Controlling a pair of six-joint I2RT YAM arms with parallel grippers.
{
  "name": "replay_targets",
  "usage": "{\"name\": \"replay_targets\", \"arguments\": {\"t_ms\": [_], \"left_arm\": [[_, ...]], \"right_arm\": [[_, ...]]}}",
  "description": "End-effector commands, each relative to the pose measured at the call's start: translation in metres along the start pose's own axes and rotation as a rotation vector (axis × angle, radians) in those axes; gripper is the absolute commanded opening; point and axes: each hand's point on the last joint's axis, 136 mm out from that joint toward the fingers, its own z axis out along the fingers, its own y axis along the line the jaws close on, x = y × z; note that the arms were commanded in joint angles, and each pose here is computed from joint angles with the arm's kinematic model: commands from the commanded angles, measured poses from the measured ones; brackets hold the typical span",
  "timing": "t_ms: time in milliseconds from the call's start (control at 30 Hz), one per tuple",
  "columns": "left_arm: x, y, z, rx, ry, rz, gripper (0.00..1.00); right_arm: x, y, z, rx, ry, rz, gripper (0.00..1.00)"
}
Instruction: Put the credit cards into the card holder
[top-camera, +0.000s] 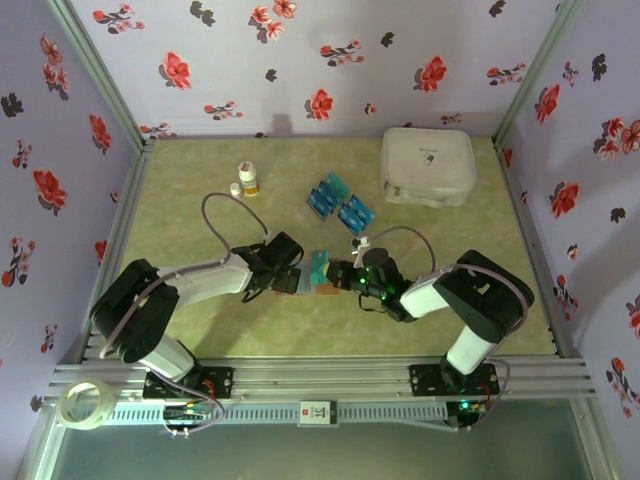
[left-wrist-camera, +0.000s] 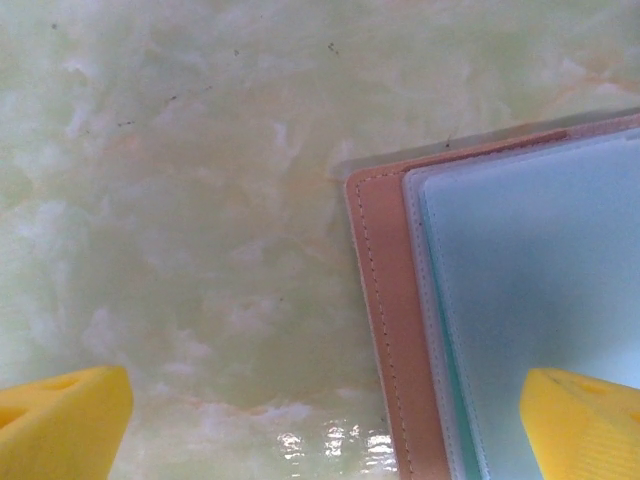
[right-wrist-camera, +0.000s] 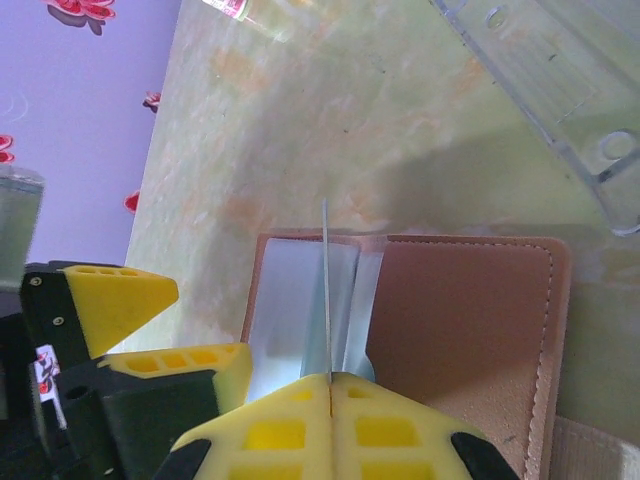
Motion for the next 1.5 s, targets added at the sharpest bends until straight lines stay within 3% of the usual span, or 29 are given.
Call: {"name": "replay_targets", "arguments": {"t_ms": [0, 1467], "left_arm": [[0.008, 0.003, 0.004, -0.023, 0.014, -0.01, 1.0], [0.017, 0.012, 0.004, -0.052, 0.019, -0.035, 1.0]], "right_arm": [[-0.001, -0.001, -0.005, 0.008, -0.011, -0.011, 0.0], [-0.006, 0.011, 0.014, -0.086, -0.012, 0.053, 0.0]]}}
